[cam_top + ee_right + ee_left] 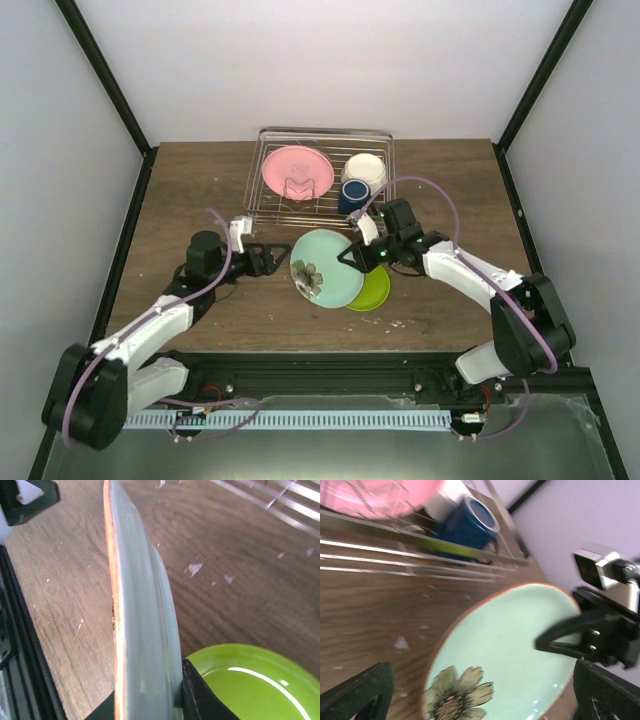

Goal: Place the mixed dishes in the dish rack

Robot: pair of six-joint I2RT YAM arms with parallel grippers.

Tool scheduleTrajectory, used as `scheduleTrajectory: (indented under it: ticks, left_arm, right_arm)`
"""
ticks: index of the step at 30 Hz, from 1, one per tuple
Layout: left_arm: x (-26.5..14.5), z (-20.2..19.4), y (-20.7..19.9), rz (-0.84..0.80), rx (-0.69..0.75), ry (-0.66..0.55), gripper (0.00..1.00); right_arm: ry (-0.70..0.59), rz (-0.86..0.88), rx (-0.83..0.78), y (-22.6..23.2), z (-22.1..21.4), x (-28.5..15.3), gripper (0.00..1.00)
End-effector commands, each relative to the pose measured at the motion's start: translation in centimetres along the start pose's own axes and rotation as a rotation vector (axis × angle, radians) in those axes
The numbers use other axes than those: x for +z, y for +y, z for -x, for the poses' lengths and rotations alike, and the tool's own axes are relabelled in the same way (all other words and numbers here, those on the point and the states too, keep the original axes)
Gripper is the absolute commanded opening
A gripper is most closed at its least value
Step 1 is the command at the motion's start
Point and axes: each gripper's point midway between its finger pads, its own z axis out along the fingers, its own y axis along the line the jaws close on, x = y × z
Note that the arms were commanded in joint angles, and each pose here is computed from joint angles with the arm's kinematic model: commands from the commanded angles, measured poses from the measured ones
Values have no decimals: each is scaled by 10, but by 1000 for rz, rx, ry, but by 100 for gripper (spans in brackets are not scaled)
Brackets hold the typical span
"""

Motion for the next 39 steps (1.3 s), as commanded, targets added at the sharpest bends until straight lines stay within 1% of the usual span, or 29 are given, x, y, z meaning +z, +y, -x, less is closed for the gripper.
scheduleTrajectory:
  ticks: [1,3,6,10,14,18,22,25,30,35,39]
  left_arm:
    - [-40,14,46,423,47,-22,100]
    - [-62,24,54,554,71,-47,100]
    - [-88,33,54,656,102,-76,100]
    - [-95,37,46,639,102,-114,100]
    - [-90,34,45,613,90,-102,100]
    - [-86,29,47,606,83,-84,100]
    - [-86,29,45,593,83,-86,100]
    - [-87,30,45,596,87,-88,100]
    - [-86,31,44,598,92,-84,100]
    - [-87,32,46,612,101,-82,100]
    - [-86,34,48,620,105,-81,100]
  right_arm:
    - [-227,-32,-187,24,83,-40,1]
    - [-281,-42,-262,33,101,-51,1]
    - [-367,-34,-406,52,128,-70,1]
    - [-530,-41,-578,76,156,-97,1]
    - [-720,-144,-748,80,180,-118,1]
    - [-820,-298,-879,64,201,-119,1]
    - [-899,-367,-1065,58,211,-106,1]
    - [-945,-429,-1194,52,218,-94,1]
    - [-966,-466,-1294,43,230,-76,1]
    - [-985,-495,-1343,33,237,-68,1]
    - [-965,-496,-1365,23,240,-58,1]
